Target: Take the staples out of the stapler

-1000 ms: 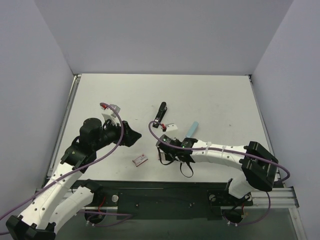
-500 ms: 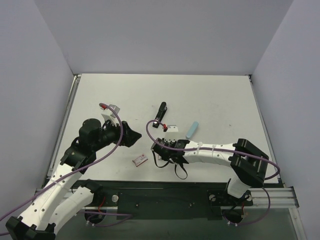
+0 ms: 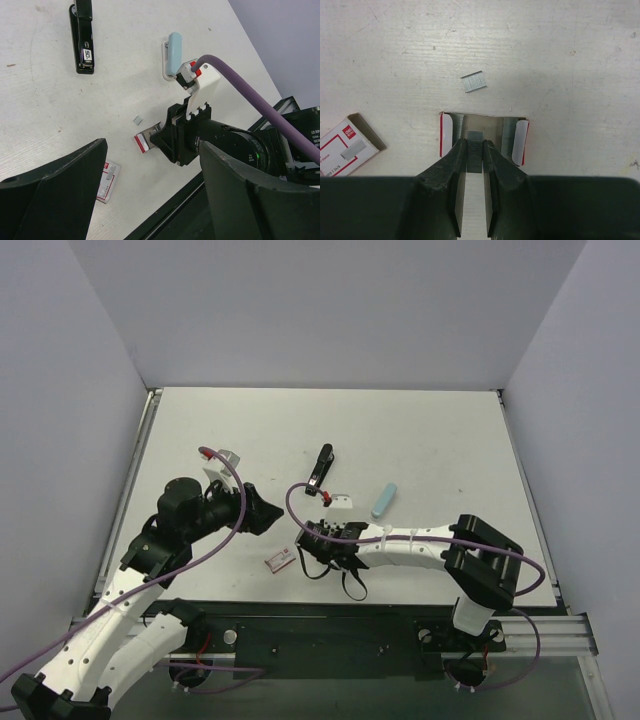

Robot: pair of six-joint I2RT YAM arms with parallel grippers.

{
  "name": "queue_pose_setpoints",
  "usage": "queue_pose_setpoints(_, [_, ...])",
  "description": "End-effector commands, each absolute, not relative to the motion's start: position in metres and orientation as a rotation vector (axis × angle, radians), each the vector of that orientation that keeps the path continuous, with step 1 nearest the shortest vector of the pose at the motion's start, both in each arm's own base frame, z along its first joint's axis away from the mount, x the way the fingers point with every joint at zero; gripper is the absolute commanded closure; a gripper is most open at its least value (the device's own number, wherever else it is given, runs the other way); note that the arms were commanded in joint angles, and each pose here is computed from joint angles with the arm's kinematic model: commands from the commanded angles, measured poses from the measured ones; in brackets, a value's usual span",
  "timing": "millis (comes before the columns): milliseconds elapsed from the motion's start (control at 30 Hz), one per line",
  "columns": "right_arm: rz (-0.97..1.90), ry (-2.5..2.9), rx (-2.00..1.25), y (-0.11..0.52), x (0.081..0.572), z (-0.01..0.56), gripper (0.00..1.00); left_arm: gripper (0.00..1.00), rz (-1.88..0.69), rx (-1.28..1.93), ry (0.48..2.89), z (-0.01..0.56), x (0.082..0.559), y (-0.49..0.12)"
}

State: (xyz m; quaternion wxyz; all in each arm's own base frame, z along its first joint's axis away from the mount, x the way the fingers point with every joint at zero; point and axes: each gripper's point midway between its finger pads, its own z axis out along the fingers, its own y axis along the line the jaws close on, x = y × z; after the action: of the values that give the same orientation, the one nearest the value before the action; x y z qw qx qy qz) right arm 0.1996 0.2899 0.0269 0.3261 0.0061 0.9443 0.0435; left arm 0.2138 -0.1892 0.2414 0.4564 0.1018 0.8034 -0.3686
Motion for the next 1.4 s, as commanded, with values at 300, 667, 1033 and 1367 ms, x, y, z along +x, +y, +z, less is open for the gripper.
queue_pose_setpoints(300, [0.075, 2.402, 0.101, 0.274, 0.209, 0.038, 0.93, 0.15, -0.935, 0.259, 1.915, 0.258, 0.216, -0.192])
queue_pose_setpoints(667, [0.055, 2.392, 0.123, 0.264, 0.208, 0.036, 0.93, 0.15, -0.926, 0.256, 1.924, 0.256, 0.217, -0.191])
queue_pose_setpoints(1033, [0.034, 2.395, 0.122, 0.259, 0.207, 0.034, 0.93, 0.15, -0.927, 0.252, 1.928, 0.255, 0.218, -0.191])
queue_pose_setpoints(1367, [0.019, 2.402, 0.117, 0.259, 0.208, 0.03, 0.92, 0.15, -0.926, 0.249, 1.929, 0.254, 0.218, -0.19])
